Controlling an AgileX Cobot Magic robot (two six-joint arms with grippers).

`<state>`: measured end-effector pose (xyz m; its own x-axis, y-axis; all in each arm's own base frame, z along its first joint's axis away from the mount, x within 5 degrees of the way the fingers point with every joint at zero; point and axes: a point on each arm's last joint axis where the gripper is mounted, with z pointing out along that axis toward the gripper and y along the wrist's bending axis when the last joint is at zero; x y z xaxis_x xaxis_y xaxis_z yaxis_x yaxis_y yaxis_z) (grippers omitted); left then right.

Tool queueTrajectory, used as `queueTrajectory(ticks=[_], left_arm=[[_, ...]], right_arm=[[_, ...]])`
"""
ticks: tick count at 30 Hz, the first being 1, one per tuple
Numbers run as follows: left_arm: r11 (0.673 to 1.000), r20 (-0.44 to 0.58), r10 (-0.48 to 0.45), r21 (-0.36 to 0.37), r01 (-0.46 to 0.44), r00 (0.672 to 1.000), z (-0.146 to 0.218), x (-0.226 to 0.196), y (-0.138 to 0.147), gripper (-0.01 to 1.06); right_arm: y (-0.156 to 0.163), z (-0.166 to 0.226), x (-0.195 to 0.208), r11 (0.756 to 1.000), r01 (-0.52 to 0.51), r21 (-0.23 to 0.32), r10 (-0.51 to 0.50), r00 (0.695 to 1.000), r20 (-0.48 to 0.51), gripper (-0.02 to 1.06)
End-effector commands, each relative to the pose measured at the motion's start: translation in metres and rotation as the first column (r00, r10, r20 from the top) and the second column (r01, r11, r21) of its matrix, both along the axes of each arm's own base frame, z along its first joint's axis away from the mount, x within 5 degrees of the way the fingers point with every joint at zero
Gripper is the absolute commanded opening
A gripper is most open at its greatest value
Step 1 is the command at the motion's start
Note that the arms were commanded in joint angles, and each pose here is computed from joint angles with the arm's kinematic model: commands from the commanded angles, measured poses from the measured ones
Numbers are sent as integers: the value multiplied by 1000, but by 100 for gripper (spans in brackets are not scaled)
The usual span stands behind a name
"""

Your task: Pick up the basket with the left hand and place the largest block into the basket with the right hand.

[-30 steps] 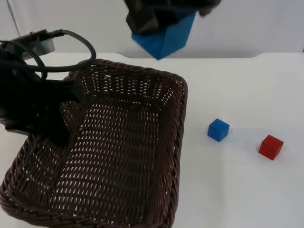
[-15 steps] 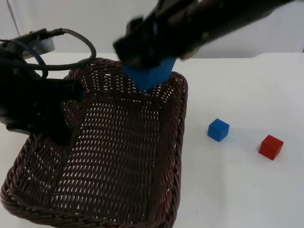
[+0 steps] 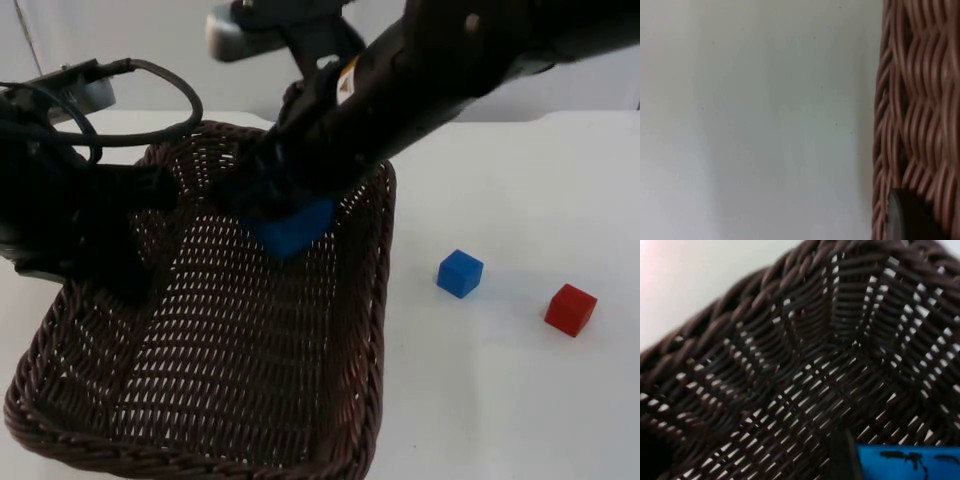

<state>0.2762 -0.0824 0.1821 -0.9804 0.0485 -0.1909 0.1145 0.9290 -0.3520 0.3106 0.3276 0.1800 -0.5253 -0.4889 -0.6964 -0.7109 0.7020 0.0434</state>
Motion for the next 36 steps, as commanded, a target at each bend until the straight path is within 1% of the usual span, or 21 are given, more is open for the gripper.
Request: queueTrajectory(ticks=[1,2,3,5,7,8,9,10,12,13,15,18,20,21,24,25,26,28,30,32,36], left_arm=[[999,18,26,-28,-26,999,5,0,-1,0],[999,18,26,-28,-26,999,5,0,-1,0],[999,18,32,-34,-32,999,5,0,-2,0],[999,20,33,-34,-32,999,5,1,-2,0],[999,20,36,-38,-35,999,5,1,-2,0],[999,20,36,-38,-35,999,5,1,-2,0],[999,20,36,-38,-35,999,5,1,-2,0],[999,20,36,-38,-35,999,5,1,-2,0],[999,20,36,-38,-35,999,5,1,-2,0],[999,20,36,-38,-35,999,5,1,-2,0],[999,20,36,-38,-35,999,5,1,-2,0],[999,20,36,-38,-35,999,5,1,-2,0],[998,19,39,-41,-38,999,5,1,-2,0],[998,19,39,-41,-38,999,5,1,-2,0],[997,16,49,-55,-49,999,6,1,-3,0],[997,16,49,-55,-49,999,6,1,-3,0],[997,16,49,-55,-49,999,6,1,-3,0],[997,16,49,-55,-49,999,6,1,-3,0],[997,16,49,-55,-49,999,6,1,-3,0],[997,16,49,-55,-49,999,6,1,-3,0],[998,21,38,-52,-37,999,6,1,-3,0]], right_arm=[[4,-3,0,1000,-4,3,4,1000,0,3],[4,-3,0,1000,-4,3,4,1000,0,3],[4,-3,0,1000,-4,1,4,1000,-2,7],[4,-3,0,1000,-4,0,4,1000,-3,21],[4,-3,0,1000,-3,1,3,1000,-5,39],[4,-3,0,1000,-3,1,3,1000,-5,39],[4,-3,0,1000,-3,1,3,1000,-5,50],[4,-3,0,1000,-3,1,3,1000,-5,66],[3,-3,-1,1000,-4,-3,4,1000,-9,79],[3,-3,-1,1000,-4,-3,4,1000,-9,79],[3,0,-1,1000,-4,-2,4,1000,-8,85],[1,12,-3,1000,-5,8,5,1000,1,85],[-3,30,-7,1000,-10,19,10,1000,16,85],[-3,30,-7,1000,-10,19,10,1000,16,85],[-15,65,-17,1000,-24,4,24,999,31,85],[-15,65,-17,1000,-24,4,24,999,31,85],[-19,75,-21,1000,-27,3,26,999,33,85],[-28,94,-28,999,-37,-22,38,998,40,85],[-37,111,-36,999,-38,-24,39,999,38,85],[-42,120,-41,999,-39,-22,39,998,39,85],[-65,148,-63,999,-39,12,38,997,74,85]])
